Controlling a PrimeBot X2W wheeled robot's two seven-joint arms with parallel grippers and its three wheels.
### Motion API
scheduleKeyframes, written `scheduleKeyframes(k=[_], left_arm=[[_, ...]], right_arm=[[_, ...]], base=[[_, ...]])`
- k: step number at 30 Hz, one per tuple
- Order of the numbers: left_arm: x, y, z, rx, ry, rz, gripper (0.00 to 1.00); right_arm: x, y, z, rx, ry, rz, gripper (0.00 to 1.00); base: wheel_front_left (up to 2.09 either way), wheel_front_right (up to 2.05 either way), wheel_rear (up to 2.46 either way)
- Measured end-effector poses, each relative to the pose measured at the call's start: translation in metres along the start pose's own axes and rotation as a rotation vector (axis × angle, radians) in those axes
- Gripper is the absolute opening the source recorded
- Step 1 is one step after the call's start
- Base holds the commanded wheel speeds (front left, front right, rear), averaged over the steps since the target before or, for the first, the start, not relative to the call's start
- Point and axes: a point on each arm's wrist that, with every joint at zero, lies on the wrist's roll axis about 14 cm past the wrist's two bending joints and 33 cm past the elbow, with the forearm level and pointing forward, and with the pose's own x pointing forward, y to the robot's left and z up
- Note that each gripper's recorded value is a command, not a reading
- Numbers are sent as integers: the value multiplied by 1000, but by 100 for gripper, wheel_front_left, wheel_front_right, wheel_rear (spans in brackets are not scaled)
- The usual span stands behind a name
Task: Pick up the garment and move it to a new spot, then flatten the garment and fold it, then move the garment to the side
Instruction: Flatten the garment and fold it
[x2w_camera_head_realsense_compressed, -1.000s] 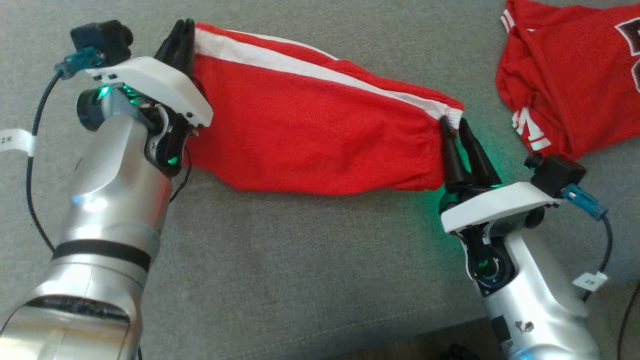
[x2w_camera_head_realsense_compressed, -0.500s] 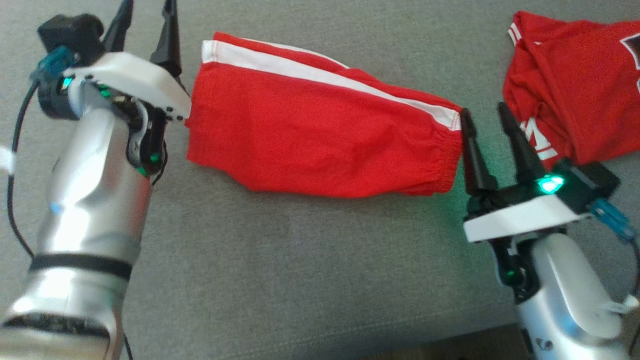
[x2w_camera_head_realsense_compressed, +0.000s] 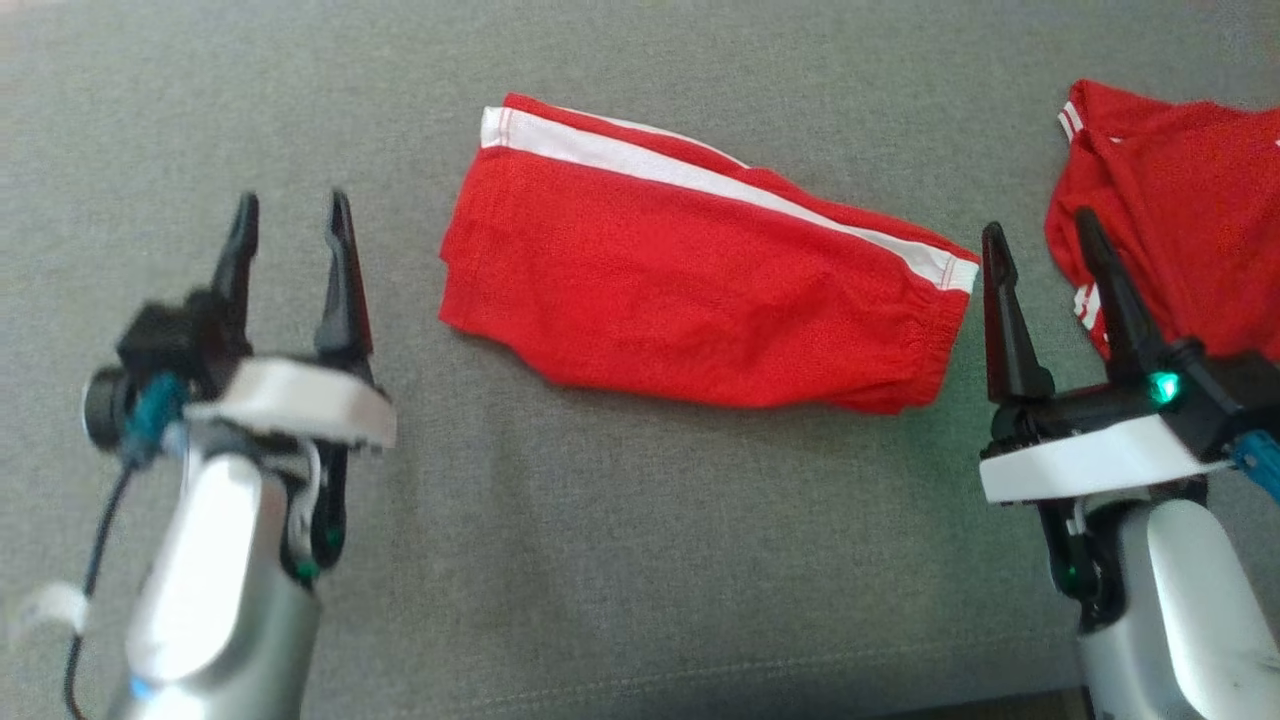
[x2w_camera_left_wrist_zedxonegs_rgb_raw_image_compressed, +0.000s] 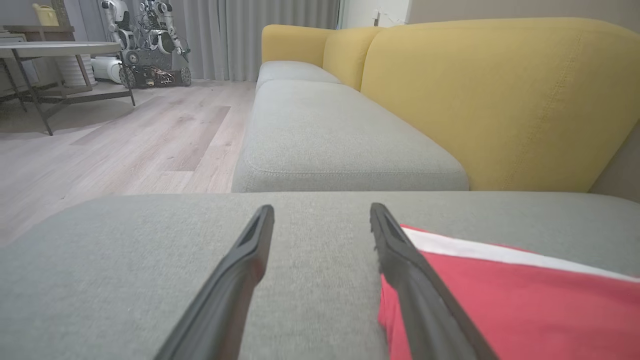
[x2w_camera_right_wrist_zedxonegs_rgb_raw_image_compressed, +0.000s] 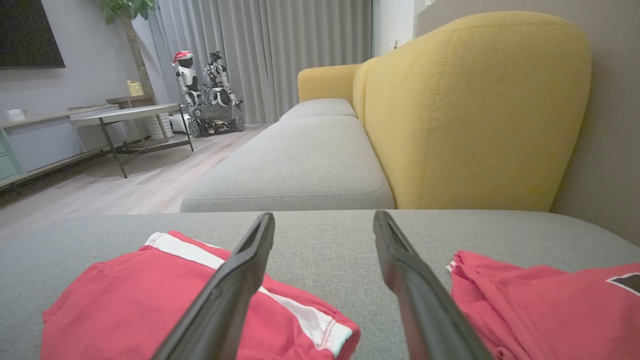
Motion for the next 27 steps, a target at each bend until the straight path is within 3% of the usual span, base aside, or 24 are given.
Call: scheduleKeyframes(k=[11, 27], left_arm=[[-55, 13, -15, 36, 53, 61, 100], [-62, 17, -12, 39, 49, 79, 100]], right_arm=[[-8, 5, -10, -7, 54, 3, 100], [-12, 9, -16, 8, 83, 5, 100]], base=[[0, 0, 0], [0, 0, 0]])
